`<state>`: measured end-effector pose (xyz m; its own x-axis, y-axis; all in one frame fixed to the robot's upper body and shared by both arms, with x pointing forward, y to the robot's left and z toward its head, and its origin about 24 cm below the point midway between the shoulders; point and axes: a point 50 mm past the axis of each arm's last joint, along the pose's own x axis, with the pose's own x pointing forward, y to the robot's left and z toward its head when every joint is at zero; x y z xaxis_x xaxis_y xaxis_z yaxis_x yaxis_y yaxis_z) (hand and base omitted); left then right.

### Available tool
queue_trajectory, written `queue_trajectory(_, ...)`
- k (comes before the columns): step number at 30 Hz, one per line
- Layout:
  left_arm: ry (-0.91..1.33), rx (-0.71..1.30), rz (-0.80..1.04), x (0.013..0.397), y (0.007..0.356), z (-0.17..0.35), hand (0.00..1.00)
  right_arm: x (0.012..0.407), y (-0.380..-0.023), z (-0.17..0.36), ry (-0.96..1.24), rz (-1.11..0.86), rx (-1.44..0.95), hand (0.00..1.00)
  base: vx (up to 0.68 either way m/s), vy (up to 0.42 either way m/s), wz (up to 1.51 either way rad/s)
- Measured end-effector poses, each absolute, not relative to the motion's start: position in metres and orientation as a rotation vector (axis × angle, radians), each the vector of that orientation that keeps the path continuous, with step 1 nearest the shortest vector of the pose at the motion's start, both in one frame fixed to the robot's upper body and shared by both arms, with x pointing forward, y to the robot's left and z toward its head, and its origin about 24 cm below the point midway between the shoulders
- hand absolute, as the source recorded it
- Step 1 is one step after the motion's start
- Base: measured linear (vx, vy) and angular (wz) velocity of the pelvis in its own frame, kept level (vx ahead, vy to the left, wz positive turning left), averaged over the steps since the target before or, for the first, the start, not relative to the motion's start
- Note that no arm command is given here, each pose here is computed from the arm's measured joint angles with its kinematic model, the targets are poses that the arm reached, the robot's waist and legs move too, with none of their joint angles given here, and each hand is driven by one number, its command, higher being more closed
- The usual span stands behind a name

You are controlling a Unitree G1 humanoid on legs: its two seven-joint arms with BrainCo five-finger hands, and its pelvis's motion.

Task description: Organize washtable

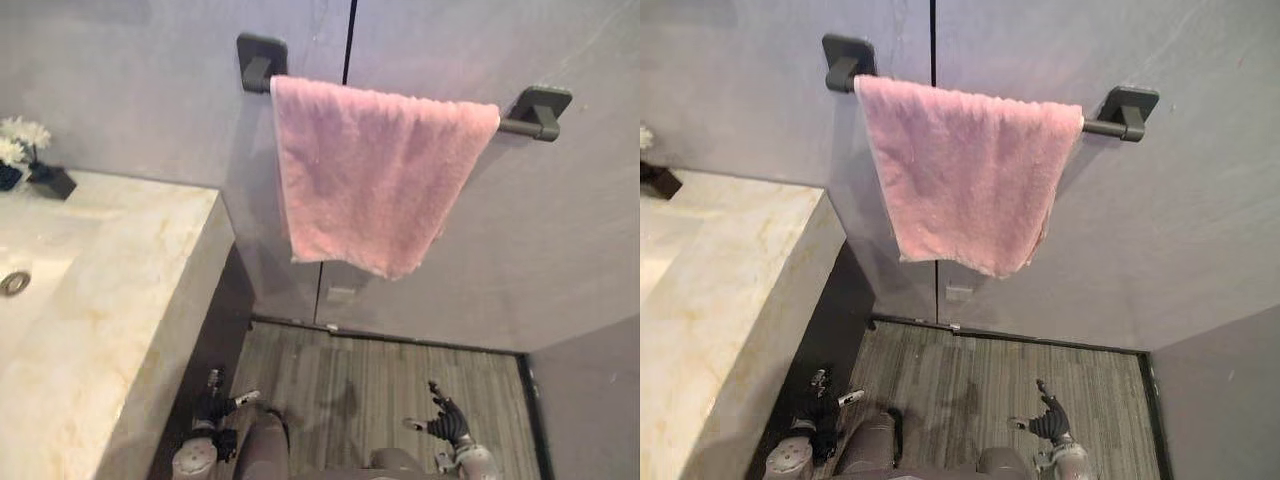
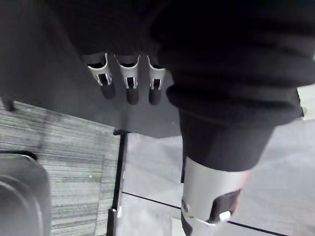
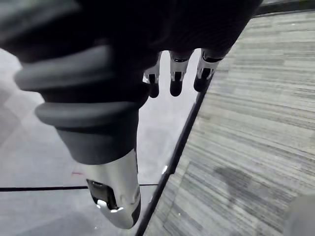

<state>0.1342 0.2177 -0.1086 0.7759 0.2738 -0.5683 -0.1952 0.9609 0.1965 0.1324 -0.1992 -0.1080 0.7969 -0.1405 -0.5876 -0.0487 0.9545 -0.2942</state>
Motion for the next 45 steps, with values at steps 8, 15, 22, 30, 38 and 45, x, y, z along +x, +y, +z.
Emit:
queue_trajectory(8,0.633,0.121,0.228,0.133,0.206,-0.110,0.00,0.131,-0.220,-0.108,0.662,-0.111,-0.339,0.00,-0.38,-0.250,1.04)
queue_trajectory(15,0.616,0.128,0.197,0.137,0.201,-0.108,0.00,0.103,-0.236,-0.122,0.781,-0.194,-0.306,0.00,-0.18,0.075,0.99)
queue_trajectory(22,0.673,0.210,0.187,0.122,0.226,-0.112,0.00,0.107,-0.219,-0.129,0.799,-0.193,-0.239,0.00,-0.16,0.215,0.37)
queue_trajectory(30,0.730,0.177,0.246,0.109,0.230,-0.120,0.00,0.106,-0.217,-0.131,0.814,-0.171,-0.250,0.00,-0.13,0.064,0.52)
queue_trajectory(38,0.777,0.046,0.417,0.088,0.239,-0.126,0.00,0.113,-0.217,-0.131,0.809,-0.160,-0.266,0.00,0.04,0.118,1.58)
queue_trajectory(45,0.840,0.048,0.431,0.074,0.241,-0.133,0.00,0.155,-0.185,-0.120,0.697,-0.055,-0.251,0.00,0.08,0.174,0.43)
